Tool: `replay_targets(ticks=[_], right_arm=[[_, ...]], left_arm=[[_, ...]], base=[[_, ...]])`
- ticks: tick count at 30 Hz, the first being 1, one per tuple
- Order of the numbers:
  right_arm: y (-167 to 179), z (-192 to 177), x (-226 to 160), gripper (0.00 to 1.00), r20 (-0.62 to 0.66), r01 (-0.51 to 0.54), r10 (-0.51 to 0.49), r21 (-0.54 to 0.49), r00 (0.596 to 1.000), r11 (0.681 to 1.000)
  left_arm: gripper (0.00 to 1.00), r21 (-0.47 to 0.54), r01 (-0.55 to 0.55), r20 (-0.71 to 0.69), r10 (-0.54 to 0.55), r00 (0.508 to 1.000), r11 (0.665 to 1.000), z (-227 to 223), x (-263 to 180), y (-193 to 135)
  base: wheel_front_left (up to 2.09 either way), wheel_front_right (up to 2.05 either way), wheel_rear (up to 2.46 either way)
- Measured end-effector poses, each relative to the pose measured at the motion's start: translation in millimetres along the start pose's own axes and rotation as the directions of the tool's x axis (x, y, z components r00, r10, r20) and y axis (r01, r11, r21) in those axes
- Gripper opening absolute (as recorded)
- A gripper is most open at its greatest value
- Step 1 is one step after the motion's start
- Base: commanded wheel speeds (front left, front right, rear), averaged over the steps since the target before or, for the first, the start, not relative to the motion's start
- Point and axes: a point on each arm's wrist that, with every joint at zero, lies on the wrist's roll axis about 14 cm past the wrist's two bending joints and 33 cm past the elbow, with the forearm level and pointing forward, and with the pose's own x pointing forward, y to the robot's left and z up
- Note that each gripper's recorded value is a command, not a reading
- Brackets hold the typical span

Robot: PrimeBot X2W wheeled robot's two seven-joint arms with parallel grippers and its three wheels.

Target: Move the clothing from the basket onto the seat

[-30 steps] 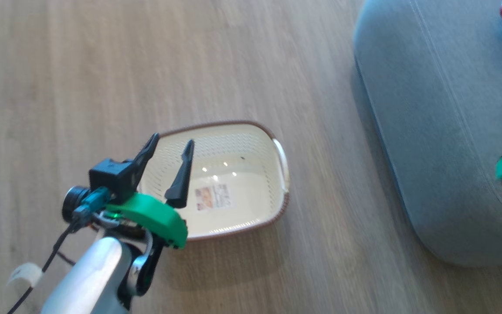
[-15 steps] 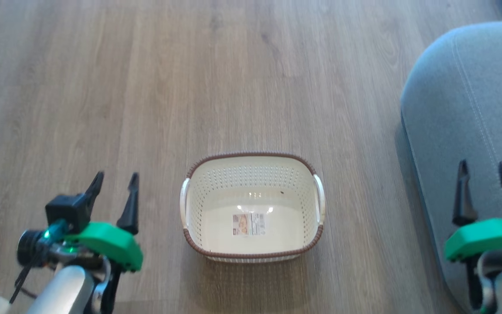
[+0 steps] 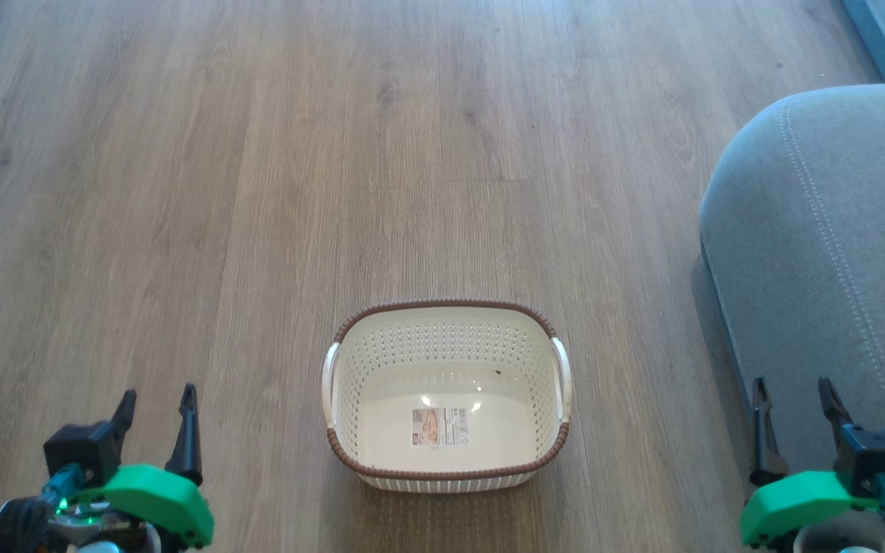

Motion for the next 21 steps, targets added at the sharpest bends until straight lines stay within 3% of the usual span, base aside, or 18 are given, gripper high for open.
replay_targets(ticks=[5,6,13,21], right_arm=[[1,6,0,1.0,0.018,0.0,0.0,-0.002,1.0,1.0],[1,6,0,0.0,0.019,0.0,0.0,-0.002,1.0,1.0],[-1,-34,-15,0.0,-0.11,0.017,-0.014,0.026,0.994,1.0],[-4,-35,-15,0.0,-0.12,0.05,-0.036,0.115,0.992,0.992]], left_arm=[[1.0,0.007,-0.007,0.028,0.007,1.0,1.0,8,0,4],[0.0,0.005,-0.005,0.033,0.005,0.999,1.0,9,0,3],[0.0,-0.037,-0.022,-0.119,0.017,0.993,0.999,-44,-21,-6],[0.0,-0.116,-0.041,-0.142,0.024,0.99,0.992,-46,-21,-6]], base=[[0.0,0.0,0.0],[0.0,0.0,0.0],[0.0,0.0,0.0],[0.0,0.0,0.0]])
